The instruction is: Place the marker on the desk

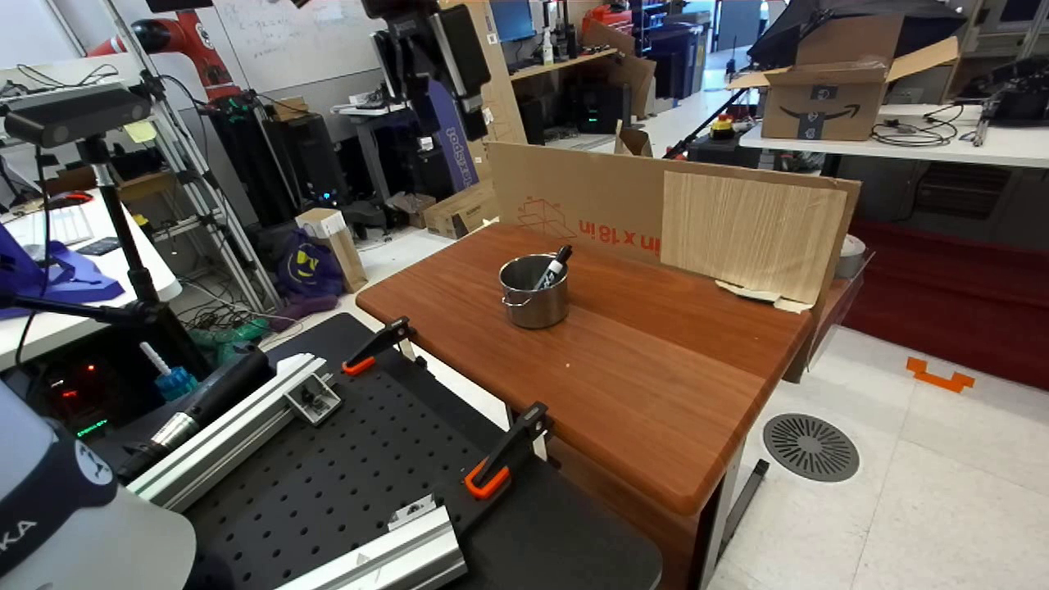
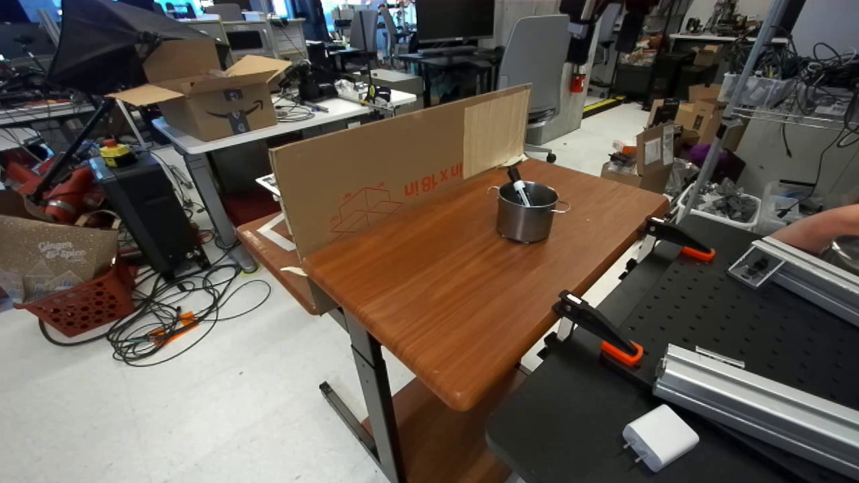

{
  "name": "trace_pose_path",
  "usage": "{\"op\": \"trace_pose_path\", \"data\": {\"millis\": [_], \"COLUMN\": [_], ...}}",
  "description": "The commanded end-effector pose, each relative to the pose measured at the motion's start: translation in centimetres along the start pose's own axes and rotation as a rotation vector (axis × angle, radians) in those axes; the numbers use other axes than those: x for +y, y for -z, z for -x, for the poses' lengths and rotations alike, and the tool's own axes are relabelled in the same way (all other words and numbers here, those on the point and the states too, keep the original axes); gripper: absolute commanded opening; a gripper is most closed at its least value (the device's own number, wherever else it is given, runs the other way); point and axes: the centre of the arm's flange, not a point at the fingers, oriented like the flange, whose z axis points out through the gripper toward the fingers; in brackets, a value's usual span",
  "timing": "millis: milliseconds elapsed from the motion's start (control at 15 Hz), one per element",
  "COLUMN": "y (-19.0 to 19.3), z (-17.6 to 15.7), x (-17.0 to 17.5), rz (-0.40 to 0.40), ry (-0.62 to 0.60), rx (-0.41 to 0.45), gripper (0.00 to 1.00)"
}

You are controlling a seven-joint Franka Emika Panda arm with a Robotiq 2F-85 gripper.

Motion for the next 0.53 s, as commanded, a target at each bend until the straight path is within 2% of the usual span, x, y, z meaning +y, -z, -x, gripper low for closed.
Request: {"op": "trace_pose_path", "data": {"millis": [0,467], "y": [-2.1,-7.4], "z": [-3.7,-8.5], "x": [0.6,0.9], "rz": [-0.035,-0.064], "ry": [0.025,-0.005], "rx": [-0.005,-0.075], "gripper": [1.00,1.00]}}
